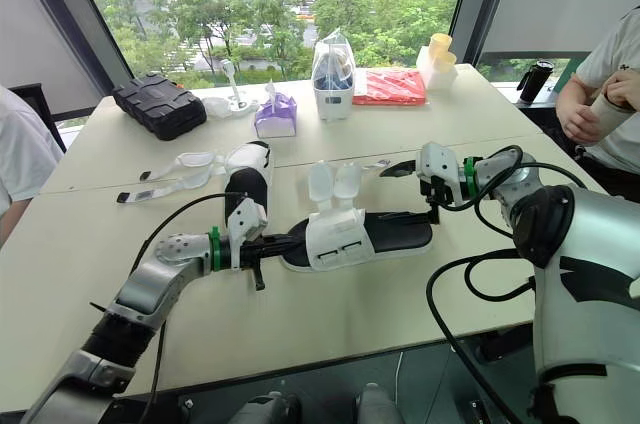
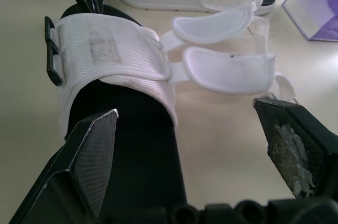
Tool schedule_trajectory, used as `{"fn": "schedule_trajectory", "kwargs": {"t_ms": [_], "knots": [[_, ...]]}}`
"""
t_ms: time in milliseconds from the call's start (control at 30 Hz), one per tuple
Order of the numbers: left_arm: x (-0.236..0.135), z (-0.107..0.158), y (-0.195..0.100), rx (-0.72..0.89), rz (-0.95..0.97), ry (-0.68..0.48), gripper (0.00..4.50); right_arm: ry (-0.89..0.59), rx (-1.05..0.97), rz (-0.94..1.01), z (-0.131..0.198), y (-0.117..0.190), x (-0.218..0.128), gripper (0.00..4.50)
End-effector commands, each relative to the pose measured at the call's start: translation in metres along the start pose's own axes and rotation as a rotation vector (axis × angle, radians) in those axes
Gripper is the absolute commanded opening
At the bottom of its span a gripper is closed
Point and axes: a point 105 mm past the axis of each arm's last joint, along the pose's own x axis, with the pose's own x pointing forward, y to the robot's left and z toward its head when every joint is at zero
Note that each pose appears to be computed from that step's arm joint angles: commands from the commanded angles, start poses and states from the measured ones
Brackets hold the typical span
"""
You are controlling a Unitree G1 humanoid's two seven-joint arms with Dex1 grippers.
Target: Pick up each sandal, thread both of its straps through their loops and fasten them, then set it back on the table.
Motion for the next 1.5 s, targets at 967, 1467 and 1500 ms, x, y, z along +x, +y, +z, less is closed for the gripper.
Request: {"fn": "schedule_trajectory", "kwargs": {"t_ms": [967,1467,1500], "knots": [[0.031,-0.011,-0.025,0.048,-0.084,0.039,0.02,-0.096,0.386,-0.026,0.029,-0.031,0.007,4.5],[0.029,-0.005,-0.018,0.058,-0.062,0.026,0.02,-0.028,1.006,-0.183,-0.003,-0.043,0.073,4.5],[0.029,-0.005,-0.018,0.058,-0.061,0.026,0.02,-0.034,1.025,-0.199,-0.003,-0.044,0.075,4.5]]}}
